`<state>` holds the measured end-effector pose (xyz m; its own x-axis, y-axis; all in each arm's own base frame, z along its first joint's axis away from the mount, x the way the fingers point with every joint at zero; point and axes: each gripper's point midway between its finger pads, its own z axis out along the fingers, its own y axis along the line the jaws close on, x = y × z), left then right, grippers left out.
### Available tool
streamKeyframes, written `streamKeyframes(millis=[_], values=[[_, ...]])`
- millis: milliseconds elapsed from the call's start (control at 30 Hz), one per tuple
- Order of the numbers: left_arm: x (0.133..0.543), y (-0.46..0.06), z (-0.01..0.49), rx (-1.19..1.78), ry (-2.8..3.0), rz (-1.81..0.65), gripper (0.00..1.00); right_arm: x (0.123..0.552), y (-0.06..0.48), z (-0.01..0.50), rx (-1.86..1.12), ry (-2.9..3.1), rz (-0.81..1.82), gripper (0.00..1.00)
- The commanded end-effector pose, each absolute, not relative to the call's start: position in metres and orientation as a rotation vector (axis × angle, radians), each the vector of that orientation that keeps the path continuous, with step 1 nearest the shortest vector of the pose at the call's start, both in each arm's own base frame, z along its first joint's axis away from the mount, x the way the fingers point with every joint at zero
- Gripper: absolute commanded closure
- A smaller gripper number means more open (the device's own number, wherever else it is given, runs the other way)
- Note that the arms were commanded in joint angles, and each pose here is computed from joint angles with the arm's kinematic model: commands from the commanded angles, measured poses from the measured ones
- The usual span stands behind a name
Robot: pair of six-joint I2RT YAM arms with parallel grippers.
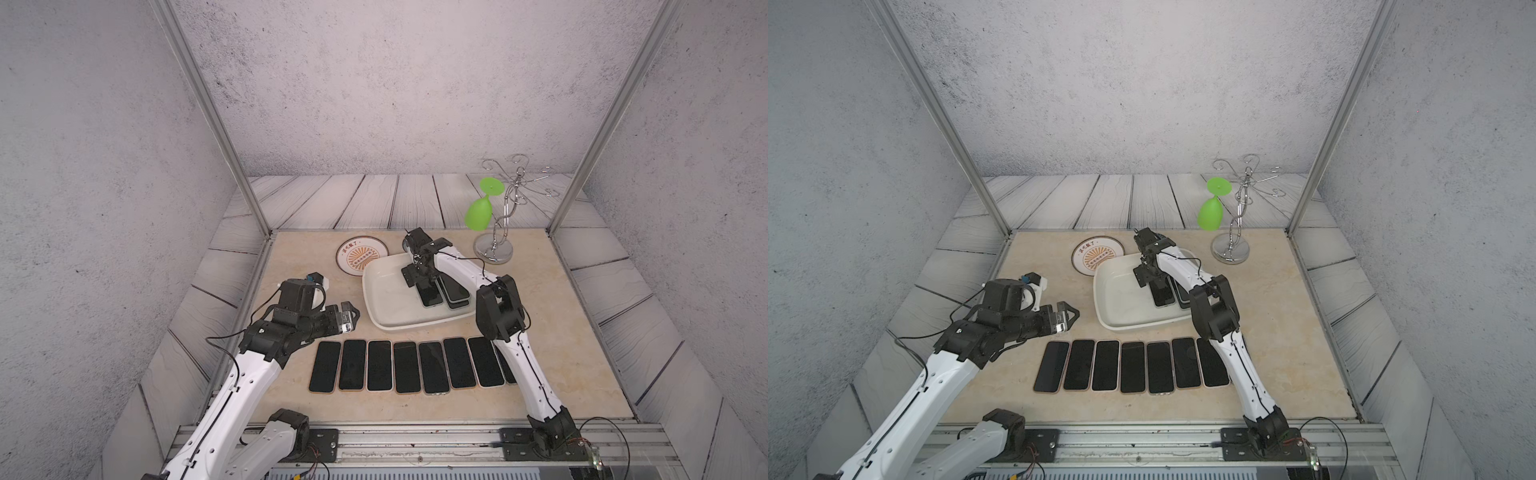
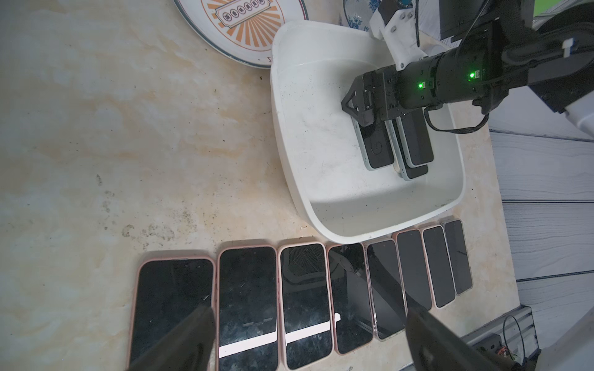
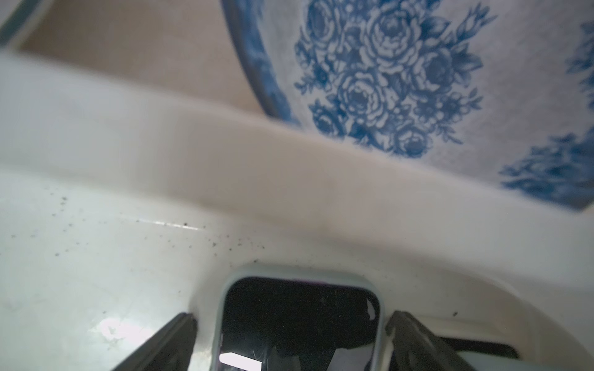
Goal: Take the phone out of the storage box
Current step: Pick up the phone from the storage box.
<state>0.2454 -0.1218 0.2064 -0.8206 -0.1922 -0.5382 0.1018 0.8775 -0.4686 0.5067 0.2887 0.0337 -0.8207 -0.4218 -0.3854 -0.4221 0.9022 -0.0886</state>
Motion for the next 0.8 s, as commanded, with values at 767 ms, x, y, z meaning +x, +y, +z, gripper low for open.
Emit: streamKeyframes(millis=[767], values=[[0.239, -0.122, 0.201, -0.072, 2.453, -0.664, 0.02, 0.393, 0.267, -0.005, -0.7, 3.002, 0.156, 0.01]])
